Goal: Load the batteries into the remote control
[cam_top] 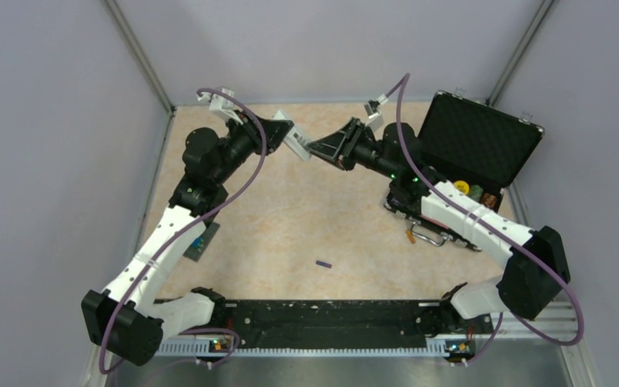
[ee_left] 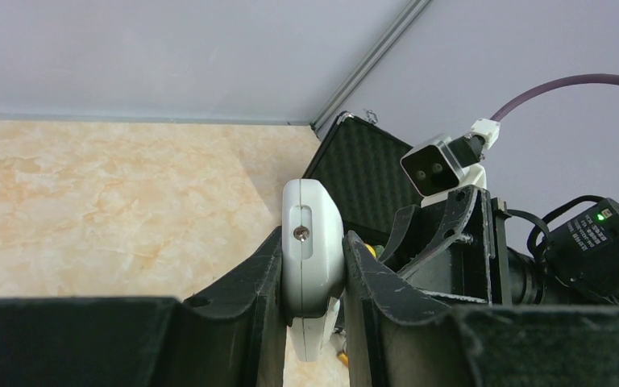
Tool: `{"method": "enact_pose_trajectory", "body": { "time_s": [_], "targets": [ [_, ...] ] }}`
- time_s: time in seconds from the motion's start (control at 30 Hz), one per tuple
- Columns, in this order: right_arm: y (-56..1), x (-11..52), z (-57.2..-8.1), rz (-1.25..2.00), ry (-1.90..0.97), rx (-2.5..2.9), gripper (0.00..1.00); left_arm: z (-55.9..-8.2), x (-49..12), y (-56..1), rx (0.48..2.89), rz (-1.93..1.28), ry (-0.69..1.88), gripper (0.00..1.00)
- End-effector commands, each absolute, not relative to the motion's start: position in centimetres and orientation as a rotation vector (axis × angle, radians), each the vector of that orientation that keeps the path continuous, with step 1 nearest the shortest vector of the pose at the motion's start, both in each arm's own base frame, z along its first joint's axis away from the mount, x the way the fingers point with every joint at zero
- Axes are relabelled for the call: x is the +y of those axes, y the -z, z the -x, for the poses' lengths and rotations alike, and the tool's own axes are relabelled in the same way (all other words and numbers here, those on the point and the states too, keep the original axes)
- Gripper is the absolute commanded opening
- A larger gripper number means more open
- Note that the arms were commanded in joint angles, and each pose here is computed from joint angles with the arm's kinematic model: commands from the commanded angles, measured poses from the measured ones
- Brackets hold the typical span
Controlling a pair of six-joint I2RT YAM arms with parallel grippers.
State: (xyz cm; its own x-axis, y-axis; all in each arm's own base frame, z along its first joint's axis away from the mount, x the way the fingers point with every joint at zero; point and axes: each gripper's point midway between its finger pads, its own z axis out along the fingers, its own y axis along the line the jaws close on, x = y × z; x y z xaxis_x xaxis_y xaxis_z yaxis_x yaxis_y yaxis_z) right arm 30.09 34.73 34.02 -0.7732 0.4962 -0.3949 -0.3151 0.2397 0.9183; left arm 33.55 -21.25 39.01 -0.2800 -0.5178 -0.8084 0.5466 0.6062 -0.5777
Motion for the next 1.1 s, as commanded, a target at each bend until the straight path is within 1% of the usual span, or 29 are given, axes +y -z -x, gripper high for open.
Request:
{"method": "enact_pose_trajectory", "body": {
  "time_s": [0.0,0.37,0.8,1.07],
  "targets": [
    [-35.3,34.1,-30.0,-0.172,-1.616,1.811,0.34,-32.9,-20.7,-41.5,1.445,-0.042,1.027,0.00],
    [-34.6,34.4,-30.5,-0.203,-1.626,1.814,0.35,-32.2,-21.6,-41.9,1.430,-0.094,1.080,0.00],
    [-33.4,34.4,-30.9,-0.330,-1.679,1.834,0.35,-30.8,-21.5,-43.4,1.306,-0.121,1.128,0.00],
    [-33.6,34.5,-31.4,-0.358,-1.706,1.798,0.34,-29.9,-21.3,-44.2,1.253,-0.116,1.160,0.00]
  ]
}}
